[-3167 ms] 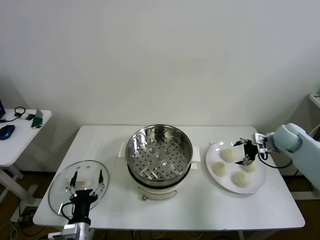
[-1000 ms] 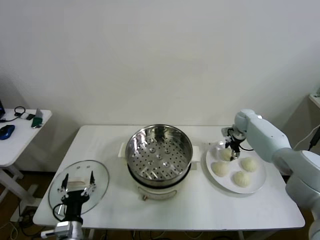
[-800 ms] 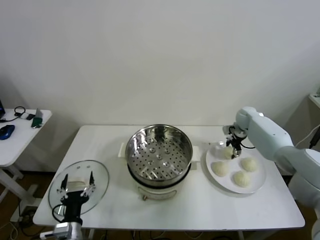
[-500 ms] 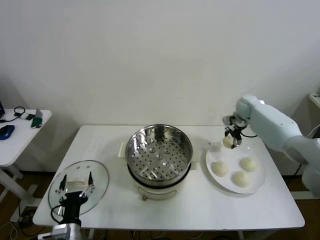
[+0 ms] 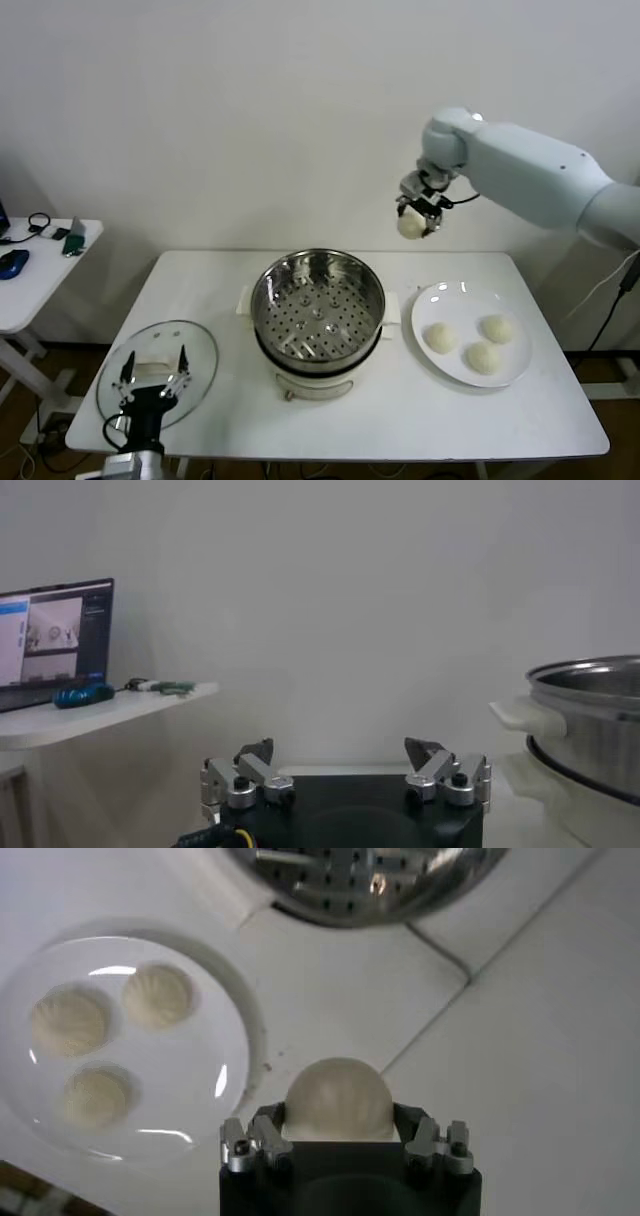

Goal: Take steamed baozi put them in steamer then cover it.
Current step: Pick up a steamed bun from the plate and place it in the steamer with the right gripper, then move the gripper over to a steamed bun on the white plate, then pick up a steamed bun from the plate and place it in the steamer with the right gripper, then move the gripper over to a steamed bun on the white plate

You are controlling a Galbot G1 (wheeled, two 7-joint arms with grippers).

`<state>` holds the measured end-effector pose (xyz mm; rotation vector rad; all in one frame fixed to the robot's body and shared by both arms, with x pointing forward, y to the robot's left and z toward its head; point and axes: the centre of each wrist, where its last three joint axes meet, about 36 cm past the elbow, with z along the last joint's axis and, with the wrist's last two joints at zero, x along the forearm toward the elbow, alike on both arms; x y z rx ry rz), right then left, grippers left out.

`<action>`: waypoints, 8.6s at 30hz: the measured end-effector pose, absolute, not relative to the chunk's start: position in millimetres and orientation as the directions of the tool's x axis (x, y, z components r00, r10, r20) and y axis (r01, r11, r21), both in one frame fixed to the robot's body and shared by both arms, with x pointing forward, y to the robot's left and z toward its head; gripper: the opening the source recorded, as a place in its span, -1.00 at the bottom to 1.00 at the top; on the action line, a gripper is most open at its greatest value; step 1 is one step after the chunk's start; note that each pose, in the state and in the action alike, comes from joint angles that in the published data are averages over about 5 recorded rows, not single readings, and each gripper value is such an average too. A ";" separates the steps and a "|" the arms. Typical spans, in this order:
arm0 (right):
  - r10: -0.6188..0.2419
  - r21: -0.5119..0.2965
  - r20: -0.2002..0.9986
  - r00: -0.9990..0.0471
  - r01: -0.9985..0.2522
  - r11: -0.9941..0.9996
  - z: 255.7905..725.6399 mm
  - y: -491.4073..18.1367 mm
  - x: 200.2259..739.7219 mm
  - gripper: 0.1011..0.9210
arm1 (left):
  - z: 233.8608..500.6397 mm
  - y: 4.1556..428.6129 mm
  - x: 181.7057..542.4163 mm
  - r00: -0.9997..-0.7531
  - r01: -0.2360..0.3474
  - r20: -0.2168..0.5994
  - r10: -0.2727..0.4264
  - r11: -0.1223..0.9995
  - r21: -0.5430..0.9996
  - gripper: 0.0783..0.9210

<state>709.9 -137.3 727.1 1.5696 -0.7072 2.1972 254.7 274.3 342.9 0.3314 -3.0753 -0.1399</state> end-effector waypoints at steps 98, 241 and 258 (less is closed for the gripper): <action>-0.127 -0.070 0.990 -0.066 -0.997 -0.027 482.9 -356.0 649.7 0.76 | 349.3 275.5 242.7 -0.978 -0.179 0.081 -0.191 0.974 0.138 0.77; -0.212 -0.130 0.972 -0.098 -0.981 -0.141 676.7 -255.4 653.6 0.76 | 347.2 261.4 242.1 -0.986 -0.136 0.078 -0.147 0.981 0.138 0.77; -0.084 -0.064 0.995 -0.060 -0.997 -0.051 564.1 -393.0 619.5 0.76 | 349.9 261.8 232.6 -0.980 -0.156 0.095 -0.172 0.975 0.159 0.77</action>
